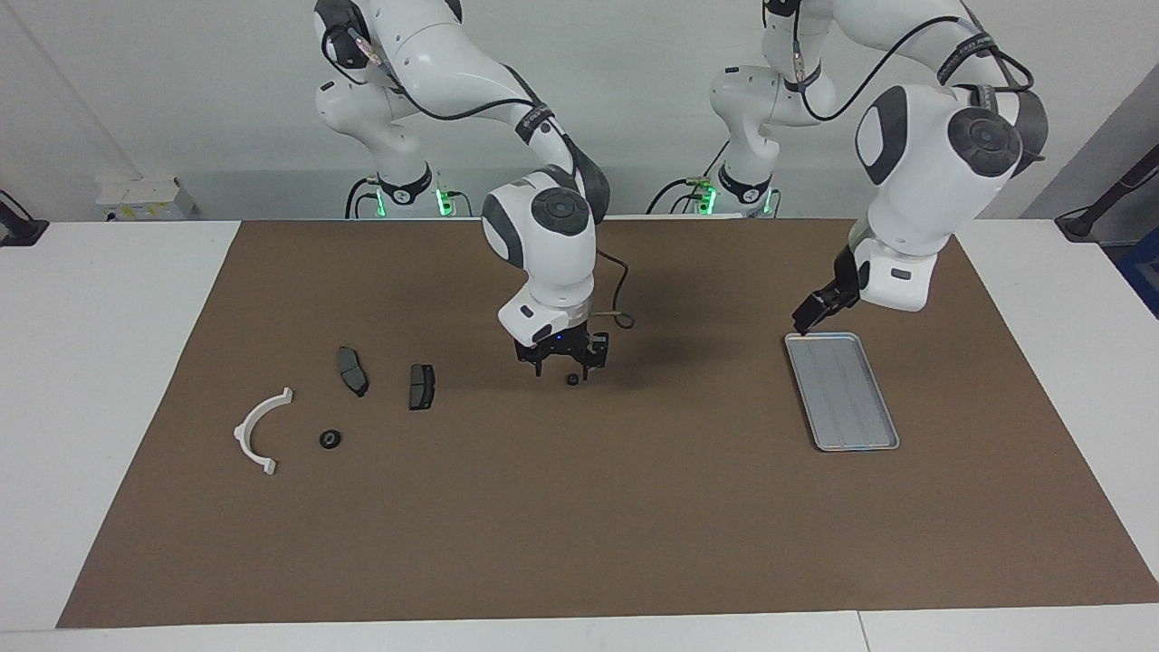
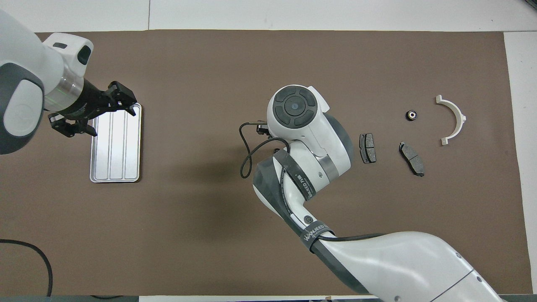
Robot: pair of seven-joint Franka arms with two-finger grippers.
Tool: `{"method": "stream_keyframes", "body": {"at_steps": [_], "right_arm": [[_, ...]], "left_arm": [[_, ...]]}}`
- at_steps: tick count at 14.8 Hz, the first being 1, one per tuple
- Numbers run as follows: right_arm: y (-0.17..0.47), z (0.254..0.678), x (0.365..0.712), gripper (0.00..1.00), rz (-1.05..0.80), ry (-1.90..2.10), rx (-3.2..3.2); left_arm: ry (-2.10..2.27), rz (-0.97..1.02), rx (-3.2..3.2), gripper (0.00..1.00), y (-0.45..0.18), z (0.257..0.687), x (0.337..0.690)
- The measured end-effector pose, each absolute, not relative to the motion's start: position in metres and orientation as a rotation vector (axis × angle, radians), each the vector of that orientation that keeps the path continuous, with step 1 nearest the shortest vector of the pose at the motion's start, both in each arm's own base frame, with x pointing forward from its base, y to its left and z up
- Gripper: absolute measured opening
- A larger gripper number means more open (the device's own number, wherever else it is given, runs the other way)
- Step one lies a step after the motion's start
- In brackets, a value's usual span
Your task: Place bearing gear from tray to pile
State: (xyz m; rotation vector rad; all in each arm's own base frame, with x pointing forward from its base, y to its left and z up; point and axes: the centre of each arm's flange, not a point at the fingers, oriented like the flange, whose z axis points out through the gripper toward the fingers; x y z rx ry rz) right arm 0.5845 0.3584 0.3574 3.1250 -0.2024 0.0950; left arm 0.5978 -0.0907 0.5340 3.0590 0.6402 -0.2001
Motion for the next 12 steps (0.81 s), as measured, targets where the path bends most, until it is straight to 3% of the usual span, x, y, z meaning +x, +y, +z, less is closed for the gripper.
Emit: {"method": "stream_keyframes", "body": {"at_steps": [4,8,12], "right_arm": [[0.36,0.319,0.58,0.8,0.088,-0.191,3.126],[0.375,0.312,0.567,0.8,0.076,-0.145,3.126],[0.384,0.301,0.558,0.8,0.095,-0.116,3.138]], "left_arm": [[0.568,-0.221,3.054,1.0,-0.049,0.556,0.568],[0.481,-0.255,3.05,1.0,-0.015,0.555,0.534],[0.448,-0.242,3.057,1.0,-0.022,0.553,0.531]]}}
